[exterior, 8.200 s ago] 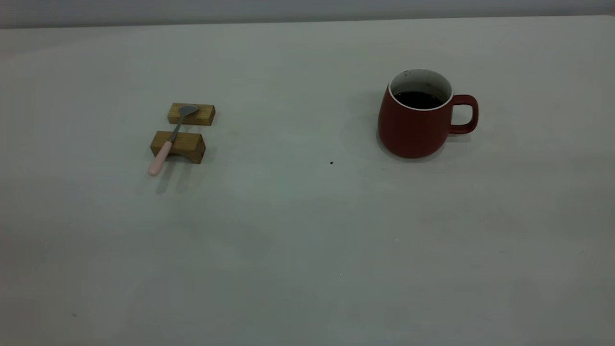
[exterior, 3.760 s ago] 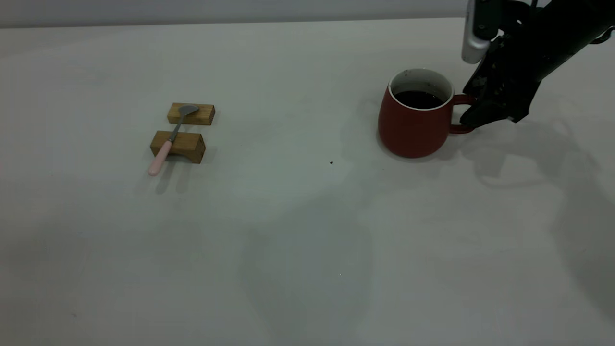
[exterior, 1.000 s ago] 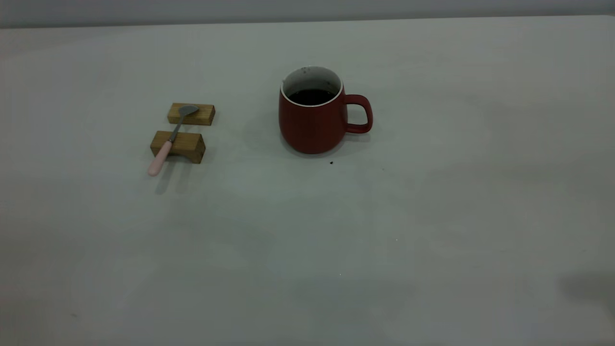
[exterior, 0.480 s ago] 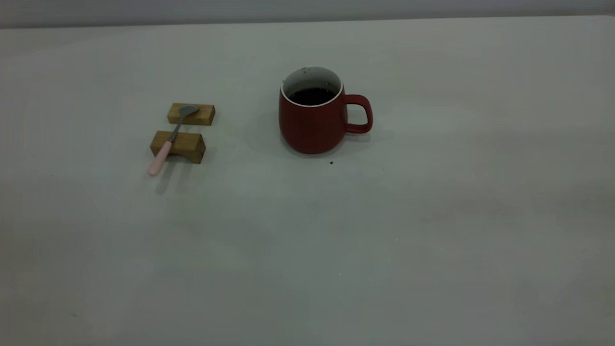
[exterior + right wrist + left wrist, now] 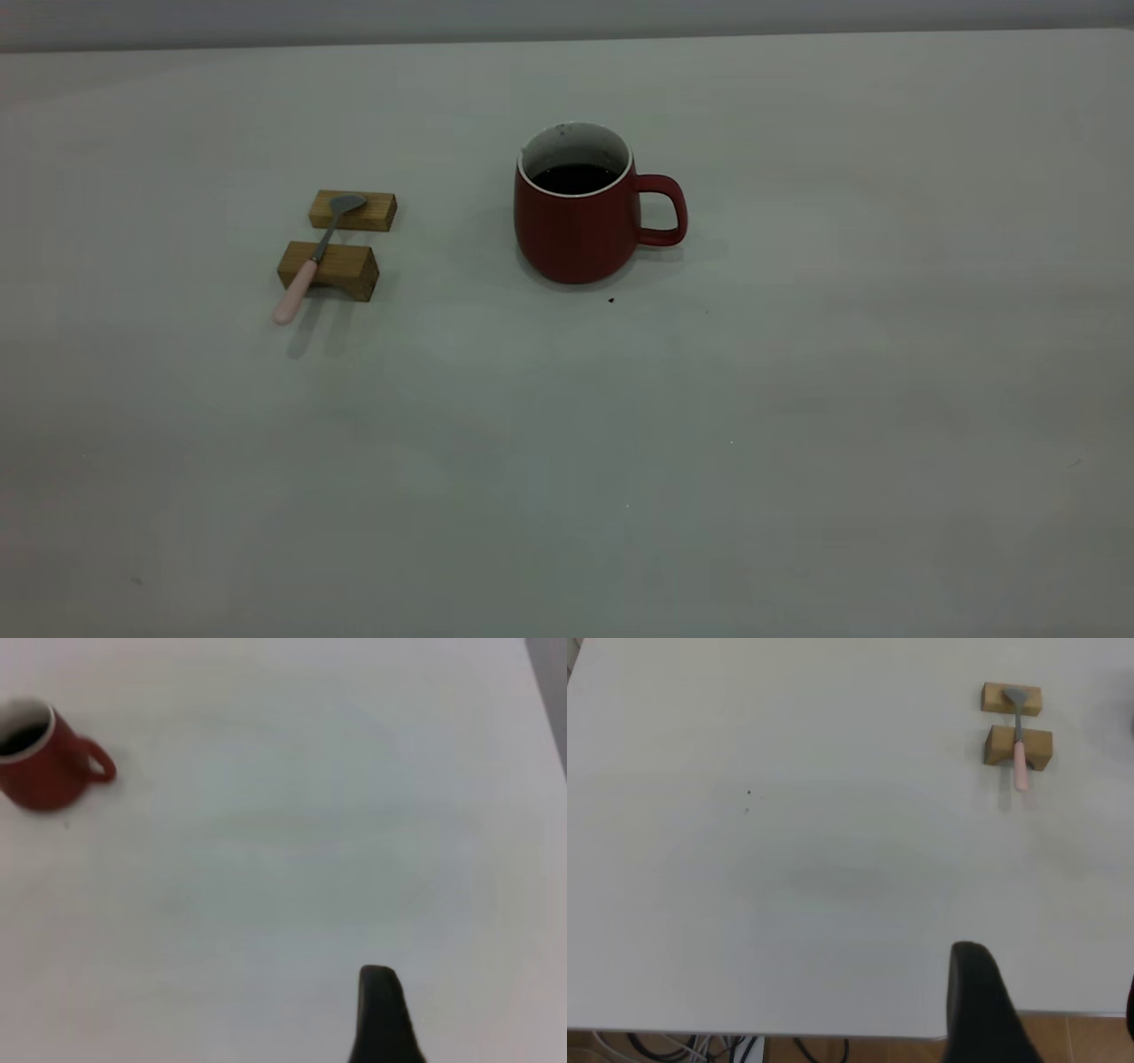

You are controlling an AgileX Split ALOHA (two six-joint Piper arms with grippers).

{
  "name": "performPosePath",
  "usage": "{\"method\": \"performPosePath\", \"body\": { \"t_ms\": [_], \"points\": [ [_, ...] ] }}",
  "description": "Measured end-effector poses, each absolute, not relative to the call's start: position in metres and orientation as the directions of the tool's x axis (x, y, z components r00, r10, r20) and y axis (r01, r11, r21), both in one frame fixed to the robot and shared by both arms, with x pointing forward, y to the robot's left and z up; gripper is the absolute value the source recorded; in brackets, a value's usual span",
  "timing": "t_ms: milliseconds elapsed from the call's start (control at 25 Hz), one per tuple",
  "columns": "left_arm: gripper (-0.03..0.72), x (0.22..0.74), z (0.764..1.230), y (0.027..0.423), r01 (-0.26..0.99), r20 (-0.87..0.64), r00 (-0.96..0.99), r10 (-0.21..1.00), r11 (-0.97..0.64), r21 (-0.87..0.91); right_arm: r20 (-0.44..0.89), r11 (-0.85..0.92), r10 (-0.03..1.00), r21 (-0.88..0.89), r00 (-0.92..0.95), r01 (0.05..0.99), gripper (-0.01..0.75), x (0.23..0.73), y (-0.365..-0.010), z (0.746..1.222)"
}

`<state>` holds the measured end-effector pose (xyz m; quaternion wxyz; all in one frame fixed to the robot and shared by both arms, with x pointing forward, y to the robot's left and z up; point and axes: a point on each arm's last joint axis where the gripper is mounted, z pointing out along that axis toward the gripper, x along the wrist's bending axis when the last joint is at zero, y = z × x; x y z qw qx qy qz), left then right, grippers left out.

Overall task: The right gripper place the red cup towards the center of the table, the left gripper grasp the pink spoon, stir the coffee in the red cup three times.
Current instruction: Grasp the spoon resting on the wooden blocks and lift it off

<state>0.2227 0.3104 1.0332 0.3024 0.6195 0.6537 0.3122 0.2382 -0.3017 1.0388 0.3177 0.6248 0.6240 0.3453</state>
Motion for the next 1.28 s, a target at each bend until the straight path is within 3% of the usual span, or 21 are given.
{"method": "performPosePath", "body": {
  "t_ms": [800, 1040, 1280],
  "points": [
    [0.467, 0.224, 1.034, 0.311, 0.626, -0.006, -0.051, 0.999, 0.037, 0.779, 0.035, -0.020, 0.999, 0.830, -0.017, 0.558, 0.555, 0.237, -0.302, 1.039],
    [0.491, 0.257, 1.052, 0.308, 0.729, 0.006, -0.055, 0.998, 0.036, 0.684, 0.035, -0.020, 0.999, 0.829, -0.017, 0.558, 0.555, 0.237, -0.302, 1.039],
    [0.535, 0.320, 1.046, 0.304, 0.880, 0.038, -0.043, 0.998, 0.020, 0.474, 0.037, -0.022, 0.999, 0.829, -0.016, 0.558, 0.555, 0.237, -0.302, 1.039]
  ]
}}
